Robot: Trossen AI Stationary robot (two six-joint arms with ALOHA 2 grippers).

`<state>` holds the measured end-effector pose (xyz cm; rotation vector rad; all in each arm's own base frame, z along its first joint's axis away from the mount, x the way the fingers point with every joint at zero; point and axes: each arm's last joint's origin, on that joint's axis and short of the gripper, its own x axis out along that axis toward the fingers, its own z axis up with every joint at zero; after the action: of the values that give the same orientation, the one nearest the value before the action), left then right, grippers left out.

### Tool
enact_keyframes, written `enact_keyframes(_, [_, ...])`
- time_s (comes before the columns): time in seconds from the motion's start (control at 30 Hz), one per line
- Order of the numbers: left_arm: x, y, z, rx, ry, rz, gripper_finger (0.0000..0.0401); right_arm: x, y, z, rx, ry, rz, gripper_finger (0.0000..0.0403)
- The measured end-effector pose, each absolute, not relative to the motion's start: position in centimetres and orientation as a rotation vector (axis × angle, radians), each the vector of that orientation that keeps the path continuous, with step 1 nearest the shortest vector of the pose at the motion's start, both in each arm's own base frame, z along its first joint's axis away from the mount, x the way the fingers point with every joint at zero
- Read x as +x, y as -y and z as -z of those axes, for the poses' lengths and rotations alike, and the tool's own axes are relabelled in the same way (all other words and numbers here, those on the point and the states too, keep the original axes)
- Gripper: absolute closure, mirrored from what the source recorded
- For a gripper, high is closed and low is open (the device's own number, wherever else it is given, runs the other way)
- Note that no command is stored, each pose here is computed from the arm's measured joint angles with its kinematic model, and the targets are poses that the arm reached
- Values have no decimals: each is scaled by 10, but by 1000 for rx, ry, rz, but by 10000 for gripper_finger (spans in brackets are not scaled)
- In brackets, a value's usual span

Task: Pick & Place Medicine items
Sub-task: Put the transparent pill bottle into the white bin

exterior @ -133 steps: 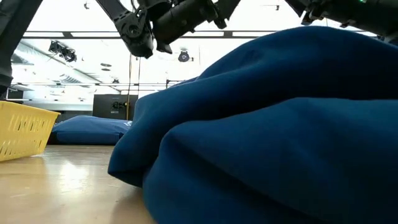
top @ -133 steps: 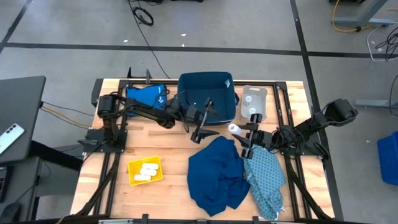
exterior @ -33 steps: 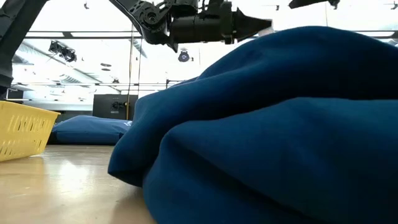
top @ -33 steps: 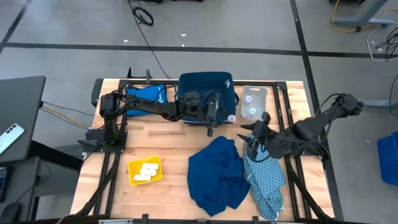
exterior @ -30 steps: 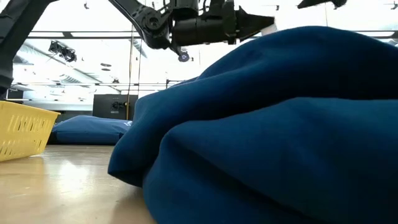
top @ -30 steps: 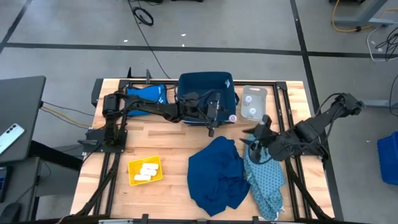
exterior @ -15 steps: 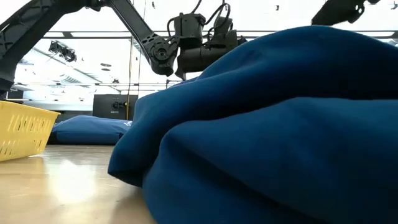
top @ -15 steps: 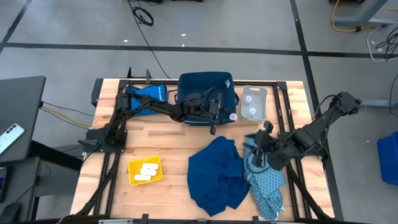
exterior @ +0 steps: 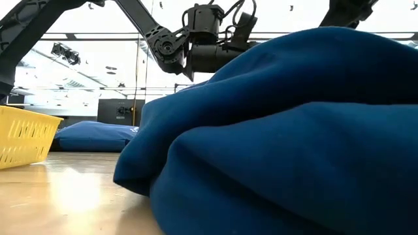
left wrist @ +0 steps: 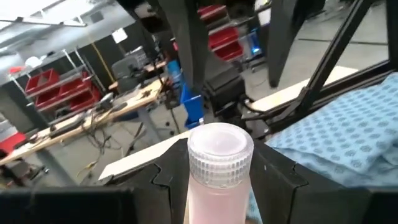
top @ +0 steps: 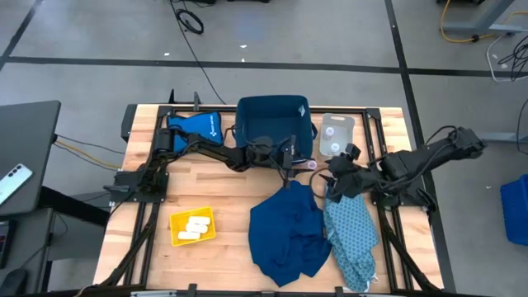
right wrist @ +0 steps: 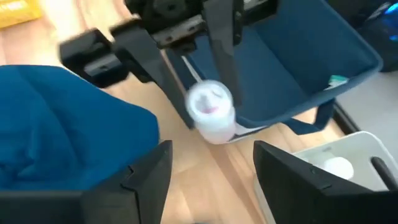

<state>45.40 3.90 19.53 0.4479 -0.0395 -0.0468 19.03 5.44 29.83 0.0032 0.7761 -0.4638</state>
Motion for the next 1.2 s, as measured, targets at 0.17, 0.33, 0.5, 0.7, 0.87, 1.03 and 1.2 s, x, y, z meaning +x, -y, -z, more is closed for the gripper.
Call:
enact_keyframes(0.17, [454, -36, -195, 475, 21, -29, 259, 196, -48, -300, 36, -762, 453, 181])
enact_keyframes(0.33, [455, -29, -195, 505, -6, -129, 259, 204, -34, -304, 140, -711, 497, 189])
enact_keyframes(0.5, [454, -21, -198, 538, -19, -288, 259, 207, -19, -304, 245, -686, 576, 187])
enact_keyframes(0.7, [454, -16, -201, 560, -24, -350, 260, 209, -9, -305, 284, -666, 609, 188])
enact_keyframes(0.87, [462, -15, -205, 563, -31, -363, 260, 215, -3, -307, 321, -634, 603, 188])
enact_keyframes(1.03, [476, -13, -201, 584, -63, -396, 260, 223, 3, -298, 326, -684, 626, 187])
enact_keyframes(1.2, [482, -12, -193, 599, -91, -425, 260, 226, 3, -291, 319, -733, 646, 189])
